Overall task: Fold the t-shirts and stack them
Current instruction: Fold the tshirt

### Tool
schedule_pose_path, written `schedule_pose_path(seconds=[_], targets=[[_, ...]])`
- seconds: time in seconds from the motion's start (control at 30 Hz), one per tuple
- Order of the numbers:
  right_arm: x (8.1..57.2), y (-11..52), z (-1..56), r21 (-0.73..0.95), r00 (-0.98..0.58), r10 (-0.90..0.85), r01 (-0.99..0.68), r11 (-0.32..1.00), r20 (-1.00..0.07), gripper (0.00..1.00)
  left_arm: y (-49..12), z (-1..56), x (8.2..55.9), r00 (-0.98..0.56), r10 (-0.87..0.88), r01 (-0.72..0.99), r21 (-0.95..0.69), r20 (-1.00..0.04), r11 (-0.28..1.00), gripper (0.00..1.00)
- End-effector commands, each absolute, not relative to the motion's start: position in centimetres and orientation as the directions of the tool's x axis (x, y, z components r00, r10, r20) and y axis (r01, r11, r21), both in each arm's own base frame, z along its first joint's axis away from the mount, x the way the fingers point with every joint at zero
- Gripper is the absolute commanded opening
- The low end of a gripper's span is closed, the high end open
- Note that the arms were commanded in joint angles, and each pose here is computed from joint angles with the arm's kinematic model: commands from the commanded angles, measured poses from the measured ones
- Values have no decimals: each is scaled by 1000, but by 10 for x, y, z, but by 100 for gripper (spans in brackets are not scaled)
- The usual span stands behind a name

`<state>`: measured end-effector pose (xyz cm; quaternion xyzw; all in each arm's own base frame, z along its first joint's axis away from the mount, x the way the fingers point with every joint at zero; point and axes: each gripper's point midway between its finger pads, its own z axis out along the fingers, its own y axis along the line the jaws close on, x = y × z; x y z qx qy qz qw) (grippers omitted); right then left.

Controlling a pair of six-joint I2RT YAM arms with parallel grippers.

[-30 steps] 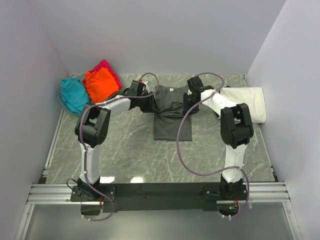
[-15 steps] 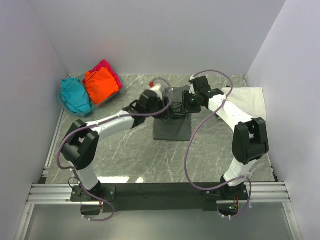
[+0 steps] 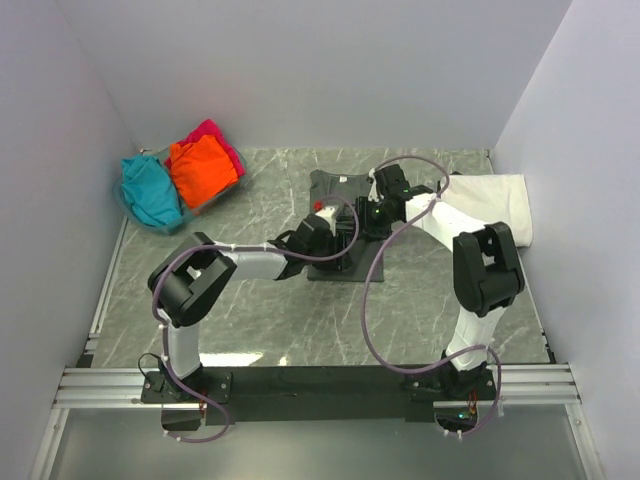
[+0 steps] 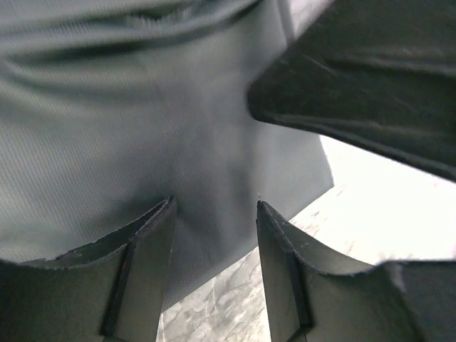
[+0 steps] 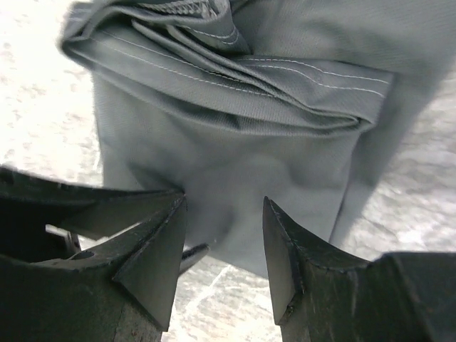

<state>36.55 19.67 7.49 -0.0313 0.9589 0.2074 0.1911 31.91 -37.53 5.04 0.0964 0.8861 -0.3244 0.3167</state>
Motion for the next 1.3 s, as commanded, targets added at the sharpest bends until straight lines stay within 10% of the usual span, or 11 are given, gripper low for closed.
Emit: schedule_pose_path(seconds=[0.0, 0.83, 1.27], targets=[[372, 216, 72, 410, -924, -6, -175, 895, -382, 54, -383, 48, 314, -754, -39, 407, -513, -656, 756, 54], [424, 232, 60, 317, -919, 9, -127, 940, -395, 54, -341, -19, 198, -852, 41, 338, -487, -523, 805, 52], [369, 205, 135, 326, -852, 18, -181, 928, -524, 56, -352, 70, 207, -749, 0, 398, -450, -663, 799, 59]])
